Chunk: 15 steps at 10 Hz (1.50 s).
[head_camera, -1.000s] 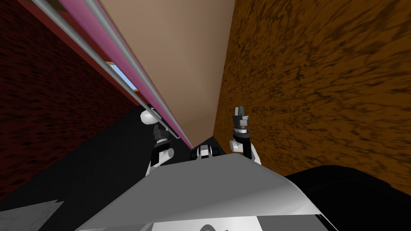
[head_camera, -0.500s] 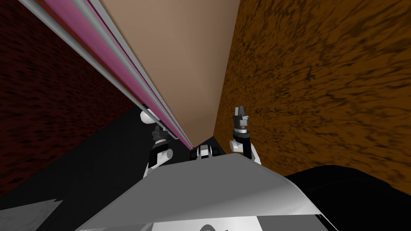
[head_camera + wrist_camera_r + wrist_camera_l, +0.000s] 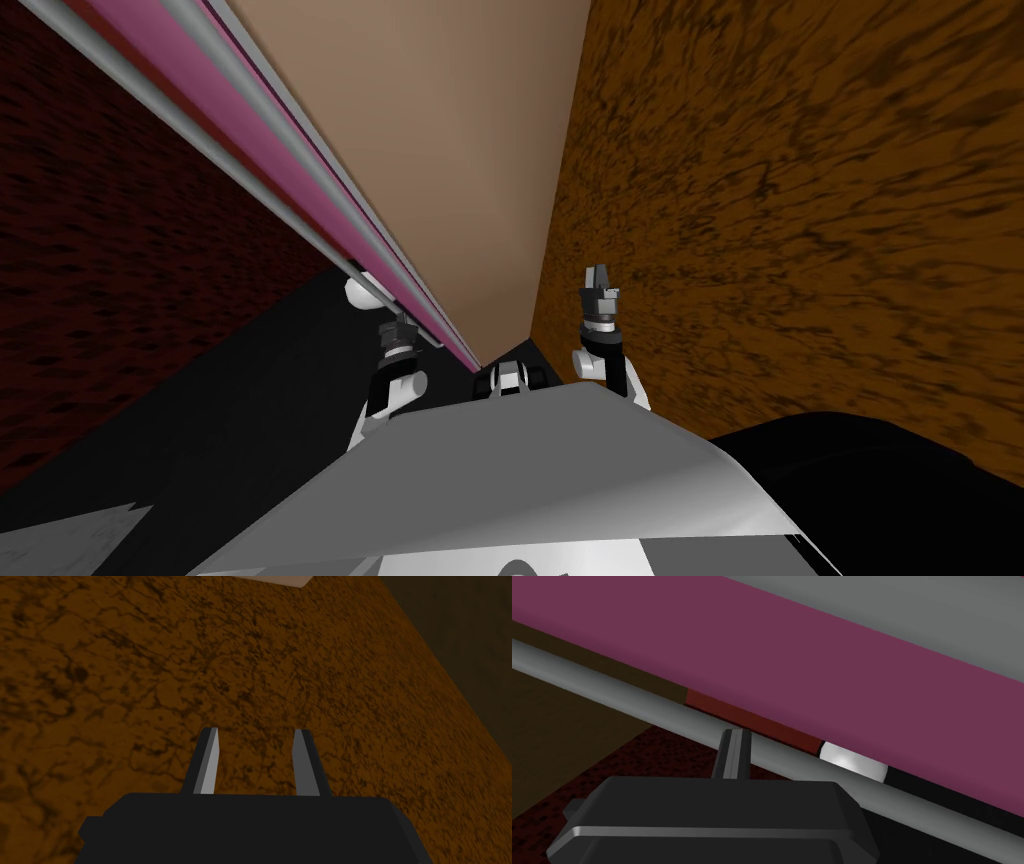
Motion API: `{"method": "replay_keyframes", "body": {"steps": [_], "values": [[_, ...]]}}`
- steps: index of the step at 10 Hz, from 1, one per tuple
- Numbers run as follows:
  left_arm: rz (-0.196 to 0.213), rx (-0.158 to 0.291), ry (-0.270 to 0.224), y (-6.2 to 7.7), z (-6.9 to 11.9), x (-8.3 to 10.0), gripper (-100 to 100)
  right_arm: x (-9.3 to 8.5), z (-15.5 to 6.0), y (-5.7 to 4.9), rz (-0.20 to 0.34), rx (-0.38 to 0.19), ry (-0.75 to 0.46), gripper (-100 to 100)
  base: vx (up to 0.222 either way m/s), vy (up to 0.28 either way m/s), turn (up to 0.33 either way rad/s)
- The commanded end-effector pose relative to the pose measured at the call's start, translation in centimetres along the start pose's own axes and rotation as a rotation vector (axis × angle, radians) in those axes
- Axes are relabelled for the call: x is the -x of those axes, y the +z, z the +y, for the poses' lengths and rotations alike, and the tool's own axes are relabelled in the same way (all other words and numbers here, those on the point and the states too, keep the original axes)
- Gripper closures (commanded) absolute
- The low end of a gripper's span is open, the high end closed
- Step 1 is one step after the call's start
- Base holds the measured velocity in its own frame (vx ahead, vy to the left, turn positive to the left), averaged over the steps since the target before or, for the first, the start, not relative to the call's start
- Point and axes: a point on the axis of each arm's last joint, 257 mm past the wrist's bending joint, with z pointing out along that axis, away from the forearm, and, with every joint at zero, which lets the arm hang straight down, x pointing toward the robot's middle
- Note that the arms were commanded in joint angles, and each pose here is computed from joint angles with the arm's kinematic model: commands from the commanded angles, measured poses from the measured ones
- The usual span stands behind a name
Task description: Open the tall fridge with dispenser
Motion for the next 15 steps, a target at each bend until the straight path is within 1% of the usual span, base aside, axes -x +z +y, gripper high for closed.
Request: {"method": "replay_keyframes", "body": {"steps": [1,3,4,7,8,11,15], "values": [[0.034,0.001,0.044,0.5,-0.3,0.2,-100,0.0,0.0,0.0,0.0,0.0,0.0,0,-0.009,0.008,0.015],[0.058,0.008,0.076,0.9,-0.2,0.4,-100,0.0,0.0,0.0,0.0,0.0,0.0,0,-0.006,0.009,-0.019],[0.062,0.021,0.081,0.9,0.6,0.6,-100,0.0,0.0,0.0,0.0,0.0,0.0,0,-0.007,0.025,0.01],[0.062,0.035,0.07,0.9,1.9,0.6,-100,0.0,0.0,0.0,0.0,0.0,0.0,0,-0.013,0.034,-0.013],[0.048,0.036,0.042,0.6,2.4,0.3,-100,0.0,0.0,0.0,0.0,0.0,0.0,0,-0.014,0.038,-0.015],[0.023,0.038,0.001,0.2,3.0,-0.1,-100,0.0,0.0,0.0,0.0,0.0,0.0,0,-0.005,0.021,-0.007],[-0.033,0.045,-0.084,-0.7,4.2,-1.0,-100,0.0,0.0,0.0,0.0,0.0,0.0,0,0.002,0.001,-0.005]]}}
